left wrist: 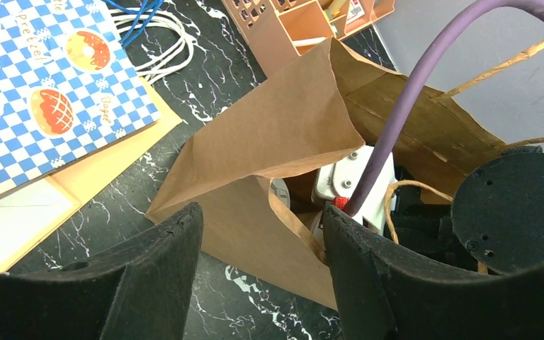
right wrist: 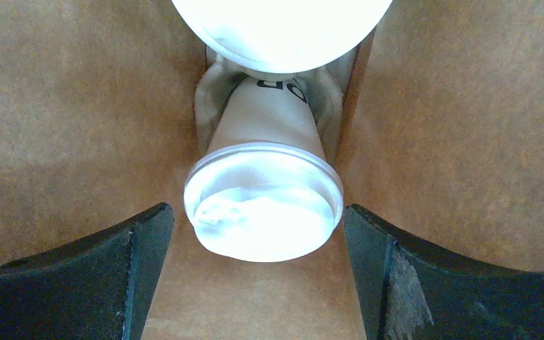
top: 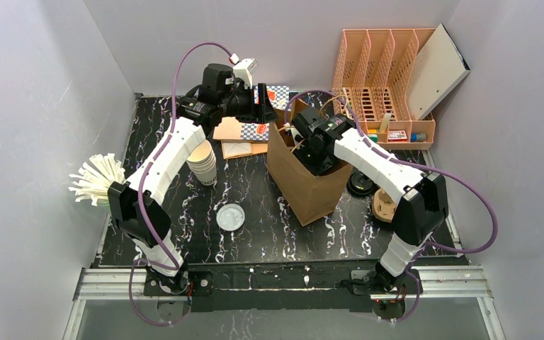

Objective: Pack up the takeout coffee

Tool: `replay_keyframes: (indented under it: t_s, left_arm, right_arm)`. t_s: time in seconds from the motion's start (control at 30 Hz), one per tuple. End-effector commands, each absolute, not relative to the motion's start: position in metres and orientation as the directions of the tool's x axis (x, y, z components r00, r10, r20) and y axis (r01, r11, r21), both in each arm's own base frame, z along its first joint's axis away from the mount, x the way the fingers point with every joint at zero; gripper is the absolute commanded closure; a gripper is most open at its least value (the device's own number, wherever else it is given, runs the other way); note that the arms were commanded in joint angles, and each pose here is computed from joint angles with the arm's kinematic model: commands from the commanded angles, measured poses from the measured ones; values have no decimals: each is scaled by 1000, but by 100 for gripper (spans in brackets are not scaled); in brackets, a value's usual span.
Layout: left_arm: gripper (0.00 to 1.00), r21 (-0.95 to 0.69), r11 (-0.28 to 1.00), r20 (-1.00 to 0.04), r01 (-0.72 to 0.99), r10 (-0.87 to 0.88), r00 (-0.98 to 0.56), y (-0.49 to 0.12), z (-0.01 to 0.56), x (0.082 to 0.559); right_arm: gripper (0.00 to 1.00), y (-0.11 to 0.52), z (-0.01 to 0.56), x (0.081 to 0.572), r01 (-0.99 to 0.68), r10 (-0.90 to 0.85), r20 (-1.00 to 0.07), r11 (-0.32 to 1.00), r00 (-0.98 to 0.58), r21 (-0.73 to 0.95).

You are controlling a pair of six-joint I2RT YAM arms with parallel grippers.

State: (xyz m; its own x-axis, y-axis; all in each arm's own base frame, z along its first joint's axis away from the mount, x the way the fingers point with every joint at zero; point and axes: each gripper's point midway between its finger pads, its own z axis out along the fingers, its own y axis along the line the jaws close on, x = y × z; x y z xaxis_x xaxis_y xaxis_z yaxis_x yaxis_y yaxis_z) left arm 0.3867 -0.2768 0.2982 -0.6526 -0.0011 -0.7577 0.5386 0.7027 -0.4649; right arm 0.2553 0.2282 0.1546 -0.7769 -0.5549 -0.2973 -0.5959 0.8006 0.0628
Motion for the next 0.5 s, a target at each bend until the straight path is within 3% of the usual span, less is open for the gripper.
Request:
replay_keyframes:
  t_s: [0.0,0.47]
  left_arm:
    - [40,-437,709,-777,554,14,-630,-274,307,382]
    - [40,-423,723,-778,546,19,-628,-272,304,383]
  right_arm:
    - [2,227,180,260,-588,-535,-360,808,-764,46]
    - [2,217,237,281,-536,-482,-502,843,-718,-43]
